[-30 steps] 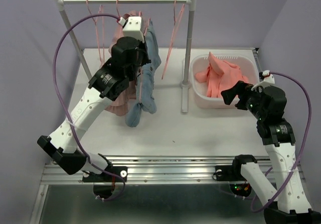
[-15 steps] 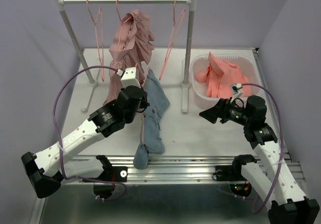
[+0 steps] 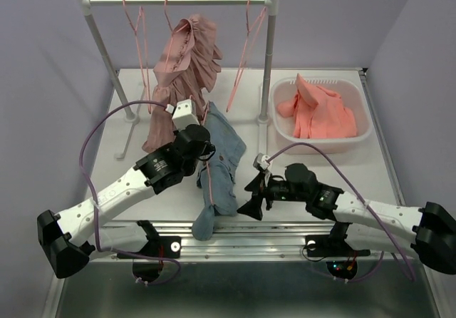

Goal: Remove the skirt from the hanger

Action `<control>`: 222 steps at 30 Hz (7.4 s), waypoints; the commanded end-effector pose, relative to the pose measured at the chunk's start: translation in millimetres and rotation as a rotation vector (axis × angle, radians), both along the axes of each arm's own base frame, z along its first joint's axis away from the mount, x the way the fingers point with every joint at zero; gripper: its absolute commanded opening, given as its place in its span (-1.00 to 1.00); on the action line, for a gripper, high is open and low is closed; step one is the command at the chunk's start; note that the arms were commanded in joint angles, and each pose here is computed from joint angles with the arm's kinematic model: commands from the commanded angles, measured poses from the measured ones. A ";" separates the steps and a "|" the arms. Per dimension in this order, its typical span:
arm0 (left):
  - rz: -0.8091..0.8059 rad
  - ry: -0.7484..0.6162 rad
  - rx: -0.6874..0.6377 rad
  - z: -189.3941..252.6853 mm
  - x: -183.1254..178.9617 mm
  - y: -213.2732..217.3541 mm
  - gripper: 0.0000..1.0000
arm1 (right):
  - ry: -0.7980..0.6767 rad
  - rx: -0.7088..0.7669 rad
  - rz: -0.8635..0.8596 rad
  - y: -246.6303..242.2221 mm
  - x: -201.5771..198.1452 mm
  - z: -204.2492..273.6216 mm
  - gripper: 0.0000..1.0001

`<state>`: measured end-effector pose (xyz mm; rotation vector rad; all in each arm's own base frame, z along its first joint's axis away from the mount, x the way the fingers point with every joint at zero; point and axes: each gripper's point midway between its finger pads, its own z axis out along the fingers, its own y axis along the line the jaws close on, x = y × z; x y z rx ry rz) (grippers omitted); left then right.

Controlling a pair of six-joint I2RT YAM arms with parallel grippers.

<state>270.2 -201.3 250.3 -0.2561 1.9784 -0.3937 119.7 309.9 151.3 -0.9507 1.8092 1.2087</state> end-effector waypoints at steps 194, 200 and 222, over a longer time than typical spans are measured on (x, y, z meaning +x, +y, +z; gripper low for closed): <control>0.051 -0.559 0.482 256.1 213.8 -6.4 -1.00 | -0.140 0.165 -1.355 -281.1 186.4 217.0 1.00; 0.026 -0.521 0.497 232.8 224.0 -9.7 -1.00 | -0.142 0.163 -1.360 -282.3 185.7 216.8 1.00; 0.013 -0.429 0.453 198.3 225.5 -3.7 -1.00 | -0.154 0.175 -1.356 -281.9 182.4 222.3 1.00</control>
